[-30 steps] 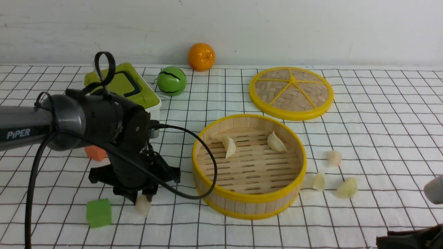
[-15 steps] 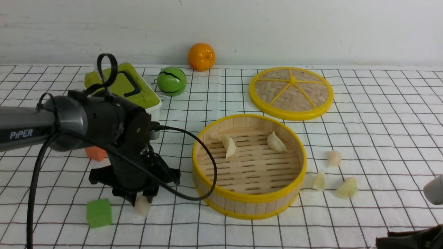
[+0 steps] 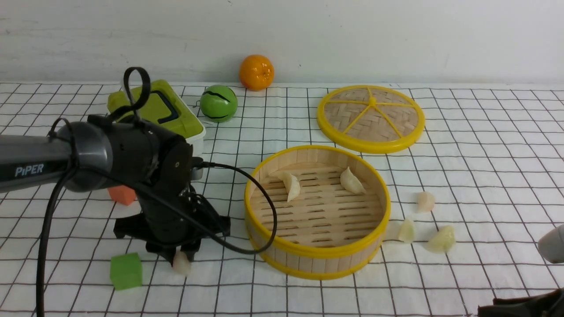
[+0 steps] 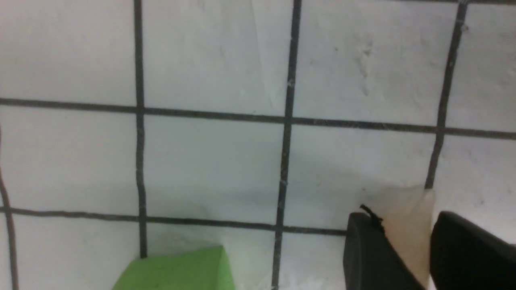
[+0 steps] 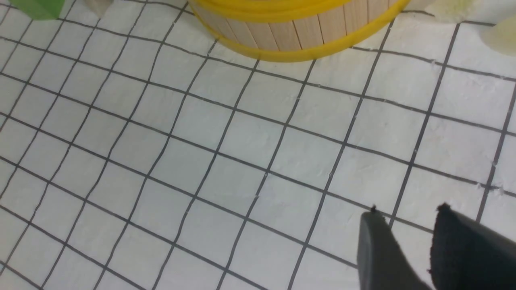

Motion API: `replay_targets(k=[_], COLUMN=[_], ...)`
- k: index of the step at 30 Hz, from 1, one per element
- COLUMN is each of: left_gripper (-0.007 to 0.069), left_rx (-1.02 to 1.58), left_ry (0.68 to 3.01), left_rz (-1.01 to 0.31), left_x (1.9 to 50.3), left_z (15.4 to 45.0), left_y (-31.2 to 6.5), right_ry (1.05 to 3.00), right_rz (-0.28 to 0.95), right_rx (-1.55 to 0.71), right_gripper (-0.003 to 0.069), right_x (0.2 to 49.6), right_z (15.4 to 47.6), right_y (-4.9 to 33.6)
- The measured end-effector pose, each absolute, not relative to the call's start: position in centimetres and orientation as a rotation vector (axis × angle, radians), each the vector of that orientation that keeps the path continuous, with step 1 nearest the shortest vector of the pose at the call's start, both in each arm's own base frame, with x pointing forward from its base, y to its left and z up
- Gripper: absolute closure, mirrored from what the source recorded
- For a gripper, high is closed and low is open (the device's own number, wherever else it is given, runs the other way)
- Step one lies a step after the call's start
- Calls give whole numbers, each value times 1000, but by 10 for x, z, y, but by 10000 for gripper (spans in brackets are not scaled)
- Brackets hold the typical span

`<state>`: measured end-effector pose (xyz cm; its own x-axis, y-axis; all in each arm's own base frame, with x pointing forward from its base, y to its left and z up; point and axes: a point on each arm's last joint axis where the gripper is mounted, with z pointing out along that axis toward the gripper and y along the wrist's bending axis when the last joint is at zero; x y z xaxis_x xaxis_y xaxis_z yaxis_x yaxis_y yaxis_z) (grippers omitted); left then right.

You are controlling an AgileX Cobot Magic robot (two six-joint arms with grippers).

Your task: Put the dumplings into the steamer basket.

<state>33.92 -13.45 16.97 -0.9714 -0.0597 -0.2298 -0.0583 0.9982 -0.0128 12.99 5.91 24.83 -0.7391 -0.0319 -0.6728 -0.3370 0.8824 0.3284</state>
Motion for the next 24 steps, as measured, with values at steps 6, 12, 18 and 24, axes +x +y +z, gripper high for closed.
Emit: replay_targets(k=[6, 12, 18, 24], left_gripper=[434, 439, 440, 442], left_rx=[-129, -80, 51, 105], left_ry=[2842, 2722, 2682, 2703], left_rz=[-84, -301, -518, -521], left_x=[349, 359, 371, 393], left_z=[224, 299, 319, 292], left_y=[-140, -155, -200, -258], right_ry=[2351, 2351, 2351, 2351], right_rz=[571, 571, 571, 571], right_rx=[-264, -264, -264, -264], right_gripper=[453, 453, 452, 449], right_x=[130, 130, 130, 130], right_z=[248, 248, 248, 248], right_y=[59, 59, 59, 59])
